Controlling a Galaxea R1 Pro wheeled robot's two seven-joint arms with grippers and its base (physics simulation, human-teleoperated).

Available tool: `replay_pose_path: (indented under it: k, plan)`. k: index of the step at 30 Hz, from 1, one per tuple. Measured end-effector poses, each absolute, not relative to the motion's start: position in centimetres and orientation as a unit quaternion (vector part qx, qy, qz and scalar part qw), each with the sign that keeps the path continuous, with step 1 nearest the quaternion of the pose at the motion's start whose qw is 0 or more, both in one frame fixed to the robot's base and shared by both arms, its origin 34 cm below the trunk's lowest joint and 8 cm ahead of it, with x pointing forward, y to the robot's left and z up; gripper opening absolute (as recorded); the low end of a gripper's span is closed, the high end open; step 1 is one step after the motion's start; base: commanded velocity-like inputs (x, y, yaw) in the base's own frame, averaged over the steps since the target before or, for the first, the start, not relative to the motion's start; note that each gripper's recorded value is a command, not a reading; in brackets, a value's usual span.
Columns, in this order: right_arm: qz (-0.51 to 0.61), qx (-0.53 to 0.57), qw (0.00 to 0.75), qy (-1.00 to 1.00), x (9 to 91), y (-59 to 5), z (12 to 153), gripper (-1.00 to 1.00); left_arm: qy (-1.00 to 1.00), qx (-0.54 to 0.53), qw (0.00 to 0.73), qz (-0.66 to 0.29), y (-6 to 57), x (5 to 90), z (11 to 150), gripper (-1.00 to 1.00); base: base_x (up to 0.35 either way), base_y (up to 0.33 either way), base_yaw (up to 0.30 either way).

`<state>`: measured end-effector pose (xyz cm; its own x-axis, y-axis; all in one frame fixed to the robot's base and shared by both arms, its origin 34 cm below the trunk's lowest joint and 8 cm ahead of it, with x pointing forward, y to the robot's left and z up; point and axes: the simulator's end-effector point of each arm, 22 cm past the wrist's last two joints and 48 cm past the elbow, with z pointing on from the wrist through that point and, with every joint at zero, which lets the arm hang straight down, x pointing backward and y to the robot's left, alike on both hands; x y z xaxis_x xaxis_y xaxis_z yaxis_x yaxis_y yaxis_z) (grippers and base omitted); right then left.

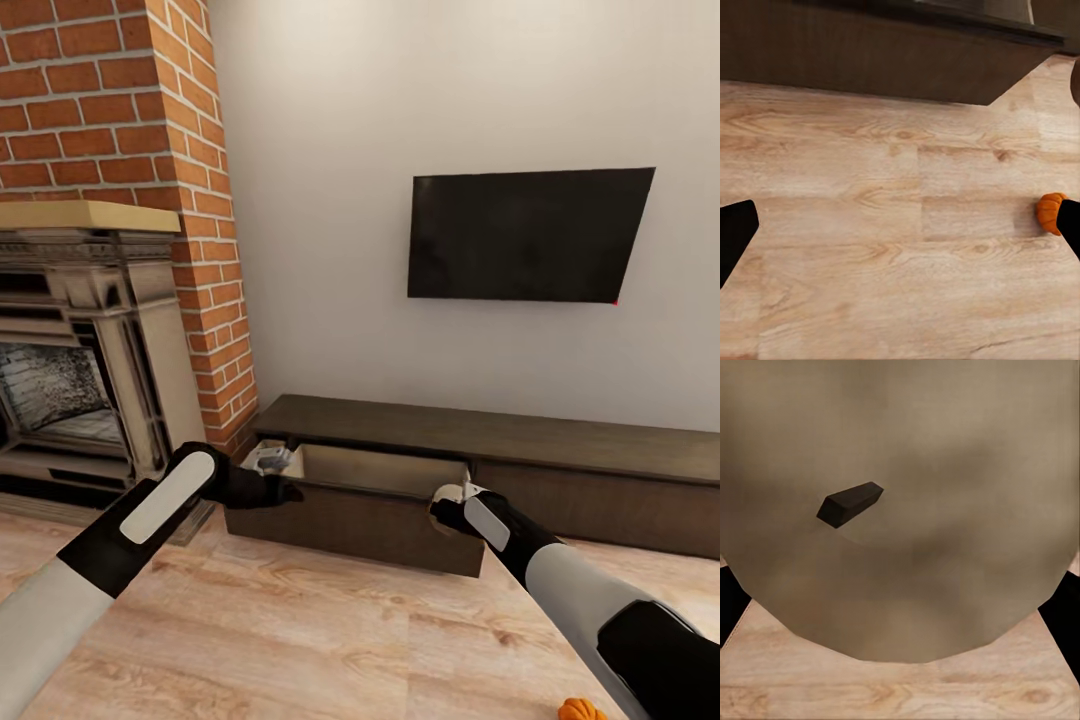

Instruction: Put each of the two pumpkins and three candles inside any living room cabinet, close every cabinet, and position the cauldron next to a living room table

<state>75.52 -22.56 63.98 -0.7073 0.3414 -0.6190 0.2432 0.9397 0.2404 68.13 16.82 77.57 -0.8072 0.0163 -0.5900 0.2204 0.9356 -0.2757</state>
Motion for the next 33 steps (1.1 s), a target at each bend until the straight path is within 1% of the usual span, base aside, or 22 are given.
replay_pose_path:
  k: [11, 14, 22, 33]
  plan:
    - [0.073, 0.158, 0.35, 0.92, 75.6, -22.4, 64.2, -1.0, 0.929, 0.078, 0.317, -0.173, 16.0, 67.9, 78.8, 1.0, 0.297, 0.146, -0.005]
    - [0.074, 0.158, 0.35, 0.92, 75.6, -22.3, 64.1, -1.0, 0.928, 0.08, 0.32, -0.174, 15.8, 67.8, 79.0, 1.0, 0.303, 0.137, -0.138]
    - [0.076, 0.157, 0.349, 0.921, 75.6, -22.2, 64.1, -1.0, 0.926, 0.085, 0.324, -0.176, 15.5, 67.7, 79.4, 1.0, 0.288, 0.169, -0.23]
    - [0.078, 0.155, 0.349, 0.921, 75.6, -21.8, 64.1, -1.0, 0.923, 0.089, 0.33, -0.177, 15.4, 67.7, 79.9, 1.0, 0.272, 0.191, -0.032]
